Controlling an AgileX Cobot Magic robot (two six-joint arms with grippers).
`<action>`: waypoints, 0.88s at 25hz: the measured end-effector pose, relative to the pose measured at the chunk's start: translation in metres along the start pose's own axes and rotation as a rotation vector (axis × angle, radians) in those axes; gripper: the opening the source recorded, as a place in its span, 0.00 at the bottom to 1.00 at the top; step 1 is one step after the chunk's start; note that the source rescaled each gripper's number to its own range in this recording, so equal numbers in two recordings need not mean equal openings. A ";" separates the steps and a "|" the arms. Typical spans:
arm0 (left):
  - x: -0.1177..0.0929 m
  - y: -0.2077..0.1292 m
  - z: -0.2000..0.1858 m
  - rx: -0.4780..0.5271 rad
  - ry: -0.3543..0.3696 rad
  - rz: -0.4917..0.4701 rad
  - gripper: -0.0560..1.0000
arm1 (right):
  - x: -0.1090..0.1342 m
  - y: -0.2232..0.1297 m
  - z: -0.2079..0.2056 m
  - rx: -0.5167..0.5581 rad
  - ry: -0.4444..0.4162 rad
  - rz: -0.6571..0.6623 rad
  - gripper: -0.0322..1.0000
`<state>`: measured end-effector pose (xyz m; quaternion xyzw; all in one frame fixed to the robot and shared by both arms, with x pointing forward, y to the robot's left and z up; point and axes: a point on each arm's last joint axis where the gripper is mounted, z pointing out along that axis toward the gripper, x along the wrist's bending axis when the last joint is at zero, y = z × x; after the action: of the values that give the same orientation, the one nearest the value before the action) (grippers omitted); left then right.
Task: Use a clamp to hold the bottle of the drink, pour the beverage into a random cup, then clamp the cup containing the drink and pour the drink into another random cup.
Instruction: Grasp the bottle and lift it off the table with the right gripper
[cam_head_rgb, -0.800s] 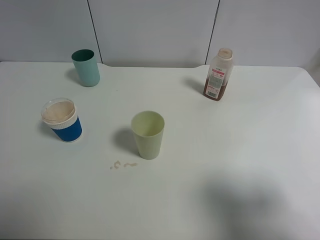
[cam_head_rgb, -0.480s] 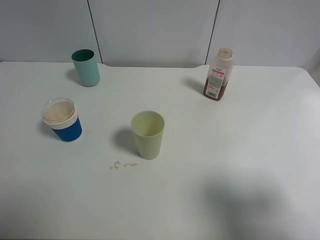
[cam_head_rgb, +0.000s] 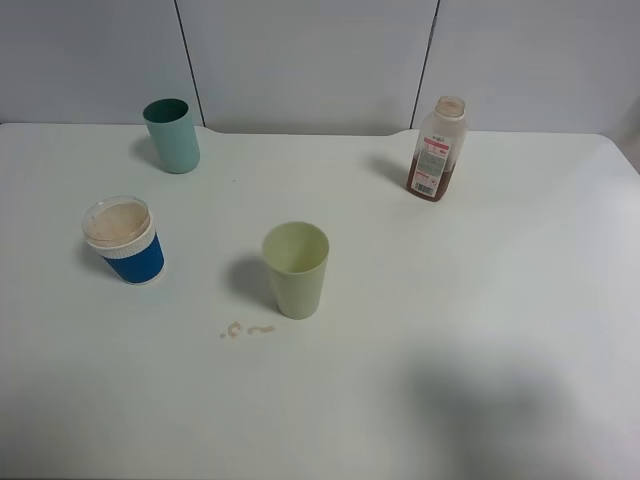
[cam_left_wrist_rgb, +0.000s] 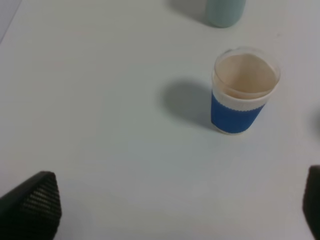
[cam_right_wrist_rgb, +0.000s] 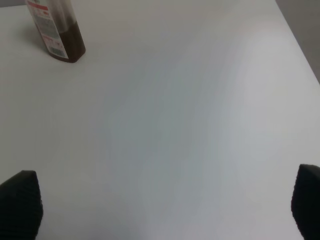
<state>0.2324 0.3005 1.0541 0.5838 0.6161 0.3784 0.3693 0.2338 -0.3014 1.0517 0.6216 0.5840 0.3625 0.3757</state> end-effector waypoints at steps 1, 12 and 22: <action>0.000 0.000 0.000 0.000 0.000 0.000 0.93 | 0.000 0.000 0.000 0.000 0.000 -0.001 1.00; 0.000 0.000 0.000 0.000 0.000 0.000 0.93 | 0.000 0.050 0.011 0.027 -0.020 -0.094 1.00; 0.000 0.000 0.000 0.000 0.000 0.000 0.93 | 0.001 0.081 0.055 0.170 -0.019 -0.274 1.00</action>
<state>0.2324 0.3005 1.0541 0.5838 0.6161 0.3784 0.3693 0.3195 -0.3054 1.0993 0.5690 0.6883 0.2514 0.3732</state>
